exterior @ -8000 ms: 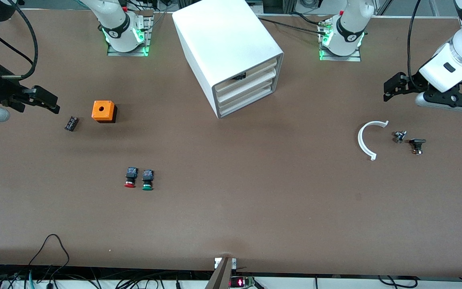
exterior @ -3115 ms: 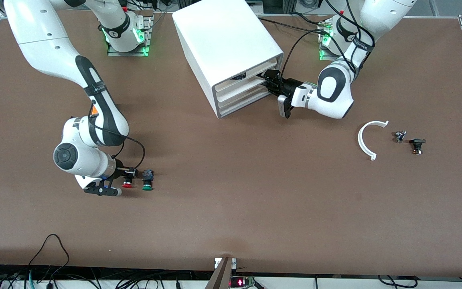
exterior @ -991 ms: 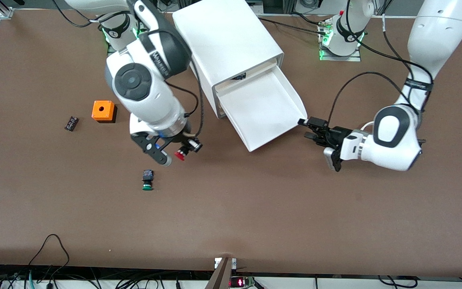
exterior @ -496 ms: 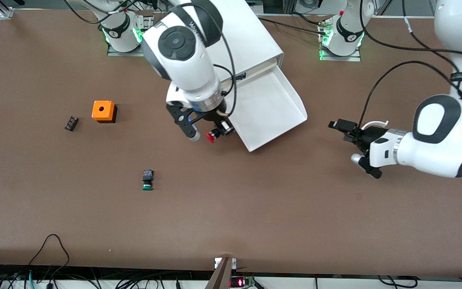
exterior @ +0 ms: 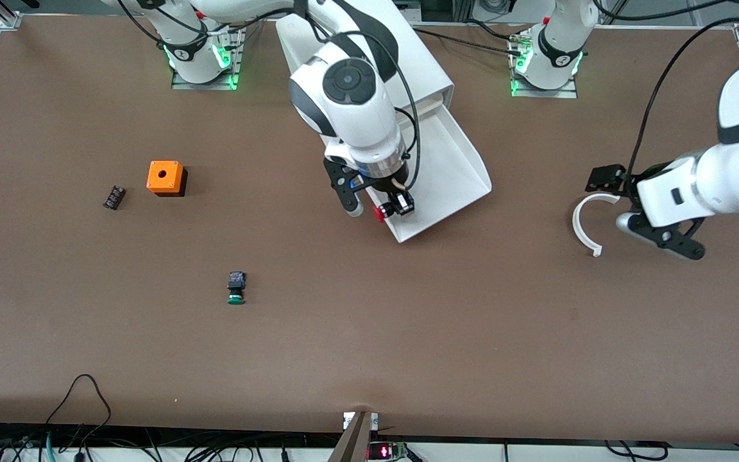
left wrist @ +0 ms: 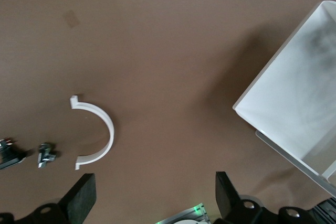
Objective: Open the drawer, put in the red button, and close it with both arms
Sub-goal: 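Carry the red button over the open drawer with the right gripper, then lower the red button into the drawer and open the right gripper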
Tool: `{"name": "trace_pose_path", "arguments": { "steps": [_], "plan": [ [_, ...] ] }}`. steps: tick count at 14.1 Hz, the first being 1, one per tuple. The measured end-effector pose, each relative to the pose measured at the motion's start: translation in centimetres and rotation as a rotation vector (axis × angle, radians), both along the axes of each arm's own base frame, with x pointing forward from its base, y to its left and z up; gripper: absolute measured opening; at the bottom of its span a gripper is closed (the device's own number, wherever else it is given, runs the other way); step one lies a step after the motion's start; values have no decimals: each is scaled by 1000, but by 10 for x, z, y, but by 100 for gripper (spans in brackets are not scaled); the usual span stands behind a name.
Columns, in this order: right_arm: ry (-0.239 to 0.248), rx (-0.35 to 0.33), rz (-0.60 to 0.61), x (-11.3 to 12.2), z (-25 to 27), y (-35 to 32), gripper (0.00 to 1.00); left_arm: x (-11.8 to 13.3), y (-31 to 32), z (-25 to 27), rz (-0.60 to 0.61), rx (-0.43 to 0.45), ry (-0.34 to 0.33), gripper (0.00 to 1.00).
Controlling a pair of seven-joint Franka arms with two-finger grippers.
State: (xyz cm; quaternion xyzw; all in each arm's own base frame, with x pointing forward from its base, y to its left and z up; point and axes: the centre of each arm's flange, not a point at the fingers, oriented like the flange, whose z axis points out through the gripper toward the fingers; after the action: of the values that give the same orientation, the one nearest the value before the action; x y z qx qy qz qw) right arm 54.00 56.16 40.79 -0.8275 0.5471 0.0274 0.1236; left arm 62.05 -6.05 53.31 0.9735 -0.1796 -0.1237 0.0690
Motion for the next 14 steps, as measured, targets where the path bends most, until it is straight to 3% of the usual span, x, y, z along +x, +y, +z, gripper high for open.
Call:
{"name": "trace_pose_path", "arguments": {
  "steps": [3, 5, 9, 14],
  "plan": [
    [8, 29, -72, -8, -30, 20, 41, 4, 19, 12, 31, 9, -31, 100],
    [4, 53, -104, -14, -41, 31, 41, 7, 28, 9, 50, 69, -35, 100],
    [-13, 77, -138, -22, -62, 47, 41, 9, -12, 0, 152, 146, -31, 100],
    [-27, 75, -149, -25, -84, 54, 43, 10, -6, 2, 185, 157, -38, 100]
  ]
}}
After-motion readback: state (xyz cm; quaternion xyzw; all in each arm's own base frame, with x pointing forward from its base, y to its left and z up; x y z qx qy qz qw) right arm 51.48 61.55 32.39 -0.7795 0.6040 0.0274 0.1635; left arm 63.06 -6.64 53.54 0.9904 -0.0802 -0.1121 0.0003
